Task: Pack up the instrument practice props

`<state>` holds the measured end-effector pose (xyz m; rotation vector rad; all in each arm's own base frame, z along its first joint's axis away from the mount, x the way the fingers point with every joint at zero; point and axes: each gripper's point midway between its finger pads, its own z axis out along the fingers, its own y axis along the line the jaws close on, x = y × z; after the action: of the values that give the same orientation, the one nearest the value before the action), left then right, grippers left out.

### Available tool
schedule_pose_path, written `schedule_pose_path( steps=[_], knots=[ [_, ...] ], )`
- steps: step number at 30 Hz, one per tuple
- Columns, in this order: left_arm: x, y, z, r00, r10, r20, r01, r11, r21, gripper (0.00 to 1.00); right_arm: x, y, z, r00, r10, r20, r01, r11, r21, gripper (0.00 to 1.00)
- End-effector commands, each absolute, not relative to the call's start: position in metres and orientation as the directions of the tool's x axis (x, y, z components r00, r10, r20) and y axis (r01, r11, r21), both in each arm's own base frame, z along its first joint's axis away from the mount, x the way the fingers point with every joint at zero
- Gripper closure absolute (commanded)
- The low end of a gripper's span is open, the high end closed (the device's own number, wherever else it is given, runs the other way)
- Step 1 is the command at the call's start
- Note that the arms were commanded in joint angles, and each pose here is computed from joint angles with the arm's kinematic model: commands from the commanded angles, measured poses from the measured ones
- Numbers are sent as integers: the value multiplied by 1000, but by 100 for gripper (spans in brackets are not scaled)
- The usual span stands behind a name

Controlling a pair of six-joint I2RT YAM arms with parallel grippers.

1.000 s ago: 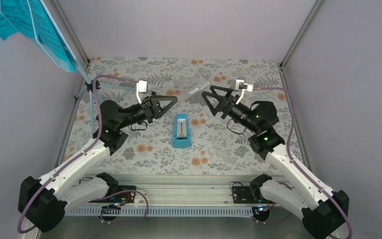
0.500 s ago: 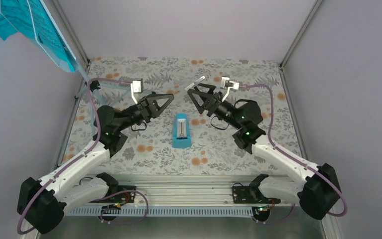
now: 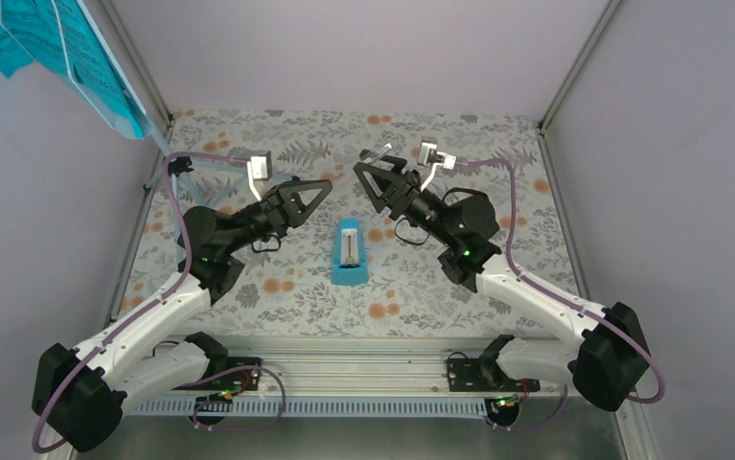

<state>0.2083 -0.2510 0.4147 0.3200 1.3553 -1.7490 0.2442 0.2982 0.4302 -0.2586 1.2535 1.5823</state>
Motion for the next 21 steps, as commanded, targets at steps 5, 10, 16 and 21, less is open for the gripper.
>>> schedule_pose_path(
  steps=[5, 10, 16, 21],
  knots=[
    [202, -244, 426, -550, -508, -663, 783, -37, -621, 98, 243, 294, 456, -342, 646, -683, -845, 106, 523, 25],
    [201, -245, 427, -550, -508, -663, 785, -44, -618, 98, 244, 298, 454, -342, 640, -688, -847, 107, 521, 37],
    [202, -245, 426, -552, -505, -664, 784, -44, -619, 98, 245, 300, 452, -341, 636, -692, -847, 110, 519, 47],
    [203, -247, 424, -555, -500, -665, 781, -39, -623, 98, 245, 301, 452, -332, 633, -700, -850, 121, 512, 55]
  ],
)
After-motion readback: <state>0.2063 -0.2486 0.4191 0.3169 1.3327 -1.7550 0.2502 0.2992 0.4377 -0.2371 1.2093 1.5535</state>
